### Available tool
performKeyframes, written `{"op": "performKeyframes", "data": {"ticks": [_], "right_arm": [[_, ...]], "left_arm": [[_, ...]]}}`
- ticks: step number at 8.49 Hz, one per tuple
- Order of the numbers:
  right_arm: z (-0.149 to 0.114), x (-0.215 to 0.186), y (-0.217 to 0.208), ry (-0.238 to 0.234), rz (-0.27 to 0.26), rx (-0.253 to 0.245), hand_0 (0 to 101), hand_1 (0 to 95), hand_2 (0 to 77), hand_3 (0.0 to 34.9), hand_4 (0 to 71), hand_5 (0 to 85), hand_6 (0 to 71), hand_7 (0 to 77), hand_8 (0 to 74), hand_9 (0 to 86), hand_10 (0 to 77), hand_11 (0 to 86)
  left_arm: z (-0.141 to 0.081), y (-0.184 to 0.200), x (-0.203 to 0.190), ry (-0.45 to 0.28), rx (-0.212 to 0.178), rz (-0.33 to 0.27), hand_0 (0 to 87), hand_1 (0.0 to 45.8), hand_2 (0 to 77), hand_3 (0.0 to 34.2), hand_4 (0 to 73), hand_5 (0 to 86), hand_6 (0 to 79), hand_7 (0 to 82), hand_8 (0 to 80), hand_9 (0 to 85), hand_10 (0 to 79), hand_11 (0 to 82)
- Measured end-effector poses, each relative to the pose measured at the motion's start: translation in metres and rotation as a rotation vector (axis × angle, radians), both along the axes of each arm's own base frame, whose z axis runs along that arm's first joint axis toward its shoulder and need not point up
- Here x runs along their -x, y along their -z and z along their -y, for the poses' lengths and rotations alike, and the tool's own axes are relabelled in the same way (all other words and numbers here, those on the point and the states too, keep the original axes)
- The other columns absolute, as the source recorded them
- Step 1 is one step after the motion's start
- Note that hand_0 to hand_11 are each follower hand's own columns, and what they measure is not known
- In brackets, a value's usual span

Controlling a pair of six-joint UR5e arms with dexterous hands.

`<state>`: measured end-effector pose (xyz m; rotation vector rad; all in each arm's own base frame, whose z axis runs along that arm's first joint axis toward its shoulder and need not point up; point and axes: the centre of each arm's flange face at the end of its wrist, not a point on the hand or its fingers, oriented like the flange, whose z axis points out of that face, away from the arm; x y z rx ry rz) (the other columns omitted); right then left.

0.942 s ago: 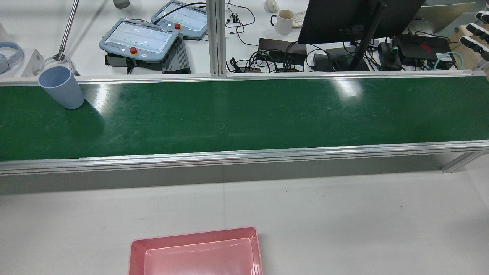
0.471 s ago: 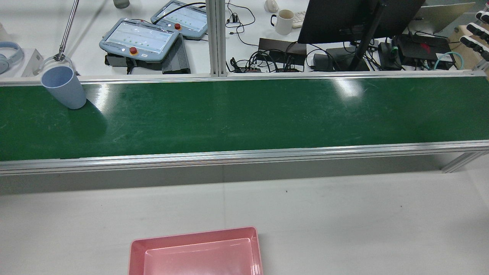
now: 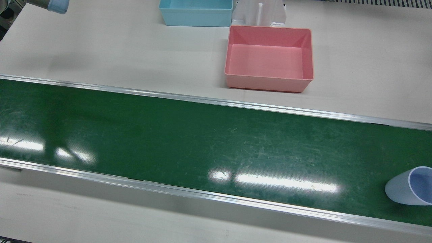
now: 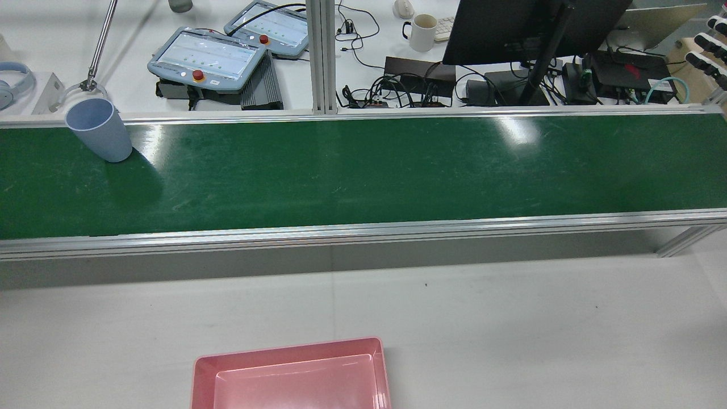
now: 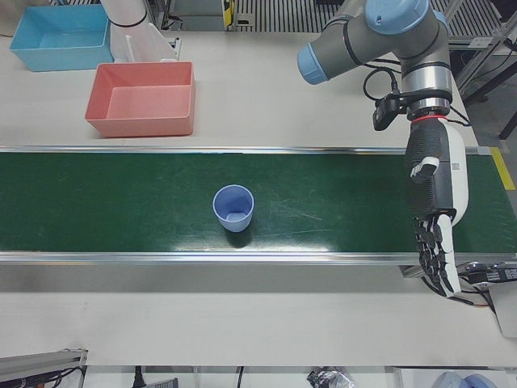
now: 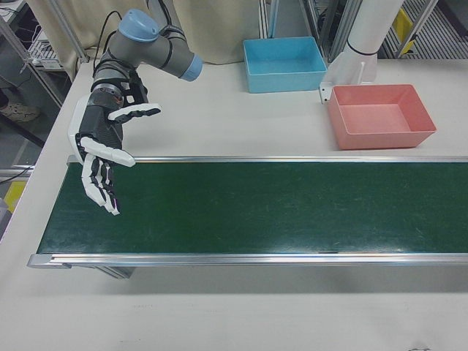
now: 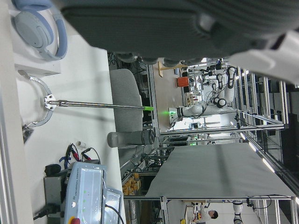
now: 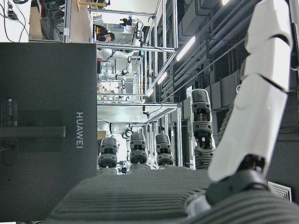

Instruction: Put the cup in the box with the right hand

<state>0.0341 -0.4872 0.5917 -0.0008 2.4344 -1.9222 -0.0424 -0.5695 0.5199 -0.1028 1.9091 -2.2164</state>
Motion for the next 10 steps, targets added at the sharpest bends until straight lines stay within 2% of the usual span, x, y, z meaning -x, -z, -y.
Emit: {"op": "performKeyframes", "data": {"ticks": [10], "right_arm": [[0.0000,0.0005,0.0002,0.001,0.000,0.000,51,17.5,10.9,9.4,24.5,5.5,3.8,21.3,10.4,14.2,8.7,13.6]], "left_arm": [[0.0000,0.0000,-0.0002,0.000,0.000,0.000,0.0,0.5,0.5,0.0,0.0,0.0,0.0,0.0,0.0,0.5,0.0,0.0]]}}
